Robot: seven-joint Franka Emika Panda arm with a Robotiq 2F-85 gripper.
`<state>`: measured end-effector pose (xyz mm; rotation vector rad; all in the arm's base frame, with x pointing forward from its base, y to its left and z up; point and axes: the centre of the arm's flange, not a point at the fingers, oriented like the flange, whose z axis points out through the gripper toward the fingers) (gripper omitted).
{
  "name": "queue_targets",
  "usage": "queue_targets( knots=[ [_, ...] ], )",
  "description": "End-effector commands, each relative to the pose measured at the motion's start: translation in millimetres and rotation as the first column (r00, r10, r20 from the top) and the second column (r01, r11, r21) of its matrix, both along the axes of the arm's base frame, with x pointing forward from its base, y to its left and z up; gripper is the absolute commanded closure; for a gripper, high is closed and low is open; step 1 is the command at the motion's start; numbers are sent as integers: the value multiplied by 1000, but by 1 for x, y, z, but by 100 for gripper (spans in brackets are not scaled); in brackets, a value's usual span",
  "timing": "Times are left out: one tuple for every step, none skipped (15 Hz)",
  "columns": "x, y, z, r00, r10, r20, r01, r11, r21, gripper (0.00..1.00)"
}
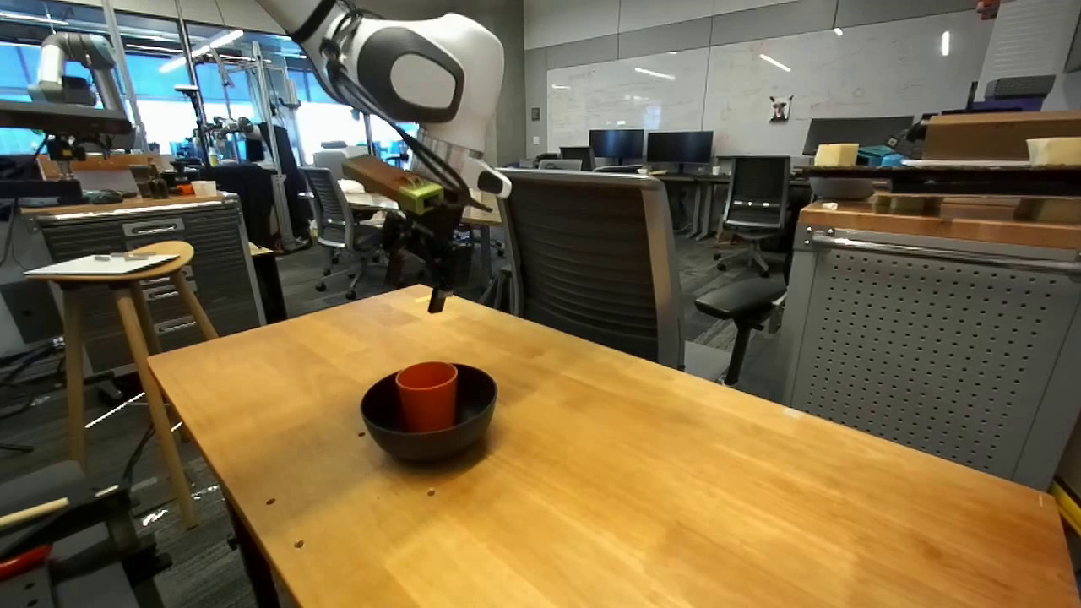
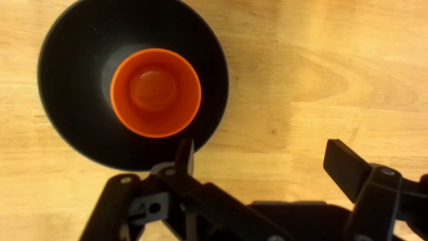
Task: Place the cup inside the bowl
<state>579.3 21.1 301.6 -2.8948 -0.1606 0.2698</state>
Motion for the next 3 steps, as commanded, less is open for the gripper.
queue_targets(
  knots=[
    [0, 0, 19, 1000, 30, -4, -30, 1000, -3, 0],
    [-1, 0, 34, 999, 36, 5, -36, 999, -4, 0],
    [-2, 0, 36, 999, 36, 8, -36, 999, -4, 0]
  ],
)
